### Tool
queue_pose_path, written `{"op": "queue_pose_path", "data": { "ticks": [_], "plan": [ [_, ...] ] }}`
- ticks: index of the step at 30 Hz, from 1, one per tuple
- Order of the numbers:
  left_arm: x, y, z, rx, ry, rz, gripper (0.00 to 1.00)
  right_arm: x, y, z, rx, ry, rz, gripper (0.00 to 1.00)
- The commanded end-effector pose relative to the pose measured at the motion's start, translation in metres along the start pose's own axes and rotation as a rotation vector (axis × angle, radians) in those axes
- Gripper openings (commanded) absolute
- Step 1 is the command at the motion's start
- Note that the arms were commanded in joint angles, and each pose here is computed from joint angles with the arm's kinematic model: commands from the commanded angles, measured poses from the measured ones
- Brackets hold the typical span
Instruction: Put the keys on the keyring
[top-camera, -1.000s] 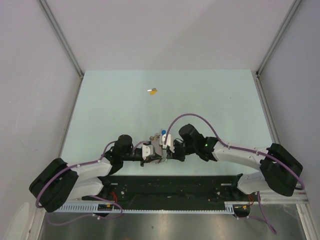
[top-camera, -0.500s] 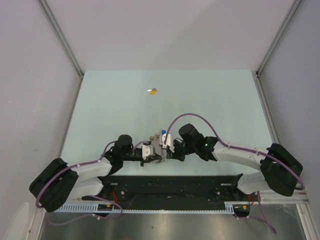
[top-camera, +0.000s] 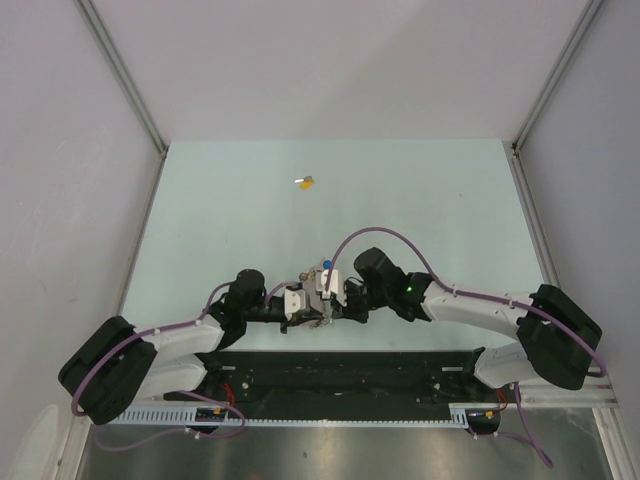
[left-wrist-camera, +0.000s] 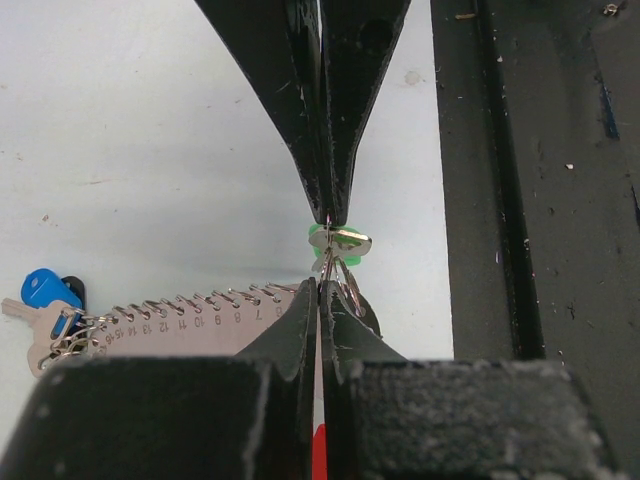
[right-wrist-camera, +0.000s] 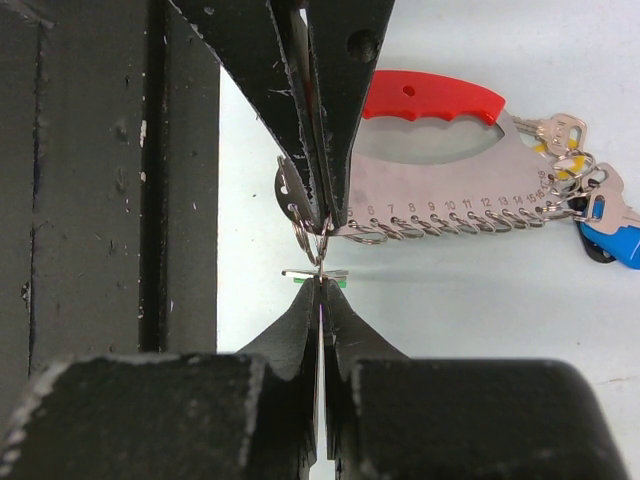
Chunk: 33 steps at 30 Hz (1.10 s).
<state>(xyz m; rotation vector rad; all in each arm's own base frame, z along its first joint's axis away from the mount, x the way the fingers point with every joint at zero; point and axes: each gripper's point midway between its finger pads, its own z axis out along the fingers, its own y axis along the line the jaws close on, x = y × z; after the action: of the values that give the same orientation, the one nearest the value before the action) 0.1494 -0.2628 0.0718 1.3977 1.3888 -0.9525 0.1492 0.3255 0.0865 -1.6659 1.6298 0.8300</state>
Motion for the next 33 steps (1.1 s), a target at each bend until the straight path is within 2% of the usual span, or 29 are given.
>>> {"op": "queue_pose_path", "data": {
  "ticks": [1, 23, 33],
  "plan": [
    [-0.034, 0.005, 0.004, 0.023, -0.101, 0.090, 0.01, -0.022, -0.008, 0.002, 0.015, -0.040, -0.042, 0.00],
    [-0.036, 0.007, 0.004, 0.009, -0.111, 0.079, 0.00, -0.027, -0.012, 0.007, 0.037, -0.057, -0.006, 0.00],
    [-0.037, 0.008, 0.005, 0.003, -0.113, 0.078, 0.00, -0.044, -0.016, 0.010, 0.038, -0.118, 0.014, 0.00]
  ]
}}
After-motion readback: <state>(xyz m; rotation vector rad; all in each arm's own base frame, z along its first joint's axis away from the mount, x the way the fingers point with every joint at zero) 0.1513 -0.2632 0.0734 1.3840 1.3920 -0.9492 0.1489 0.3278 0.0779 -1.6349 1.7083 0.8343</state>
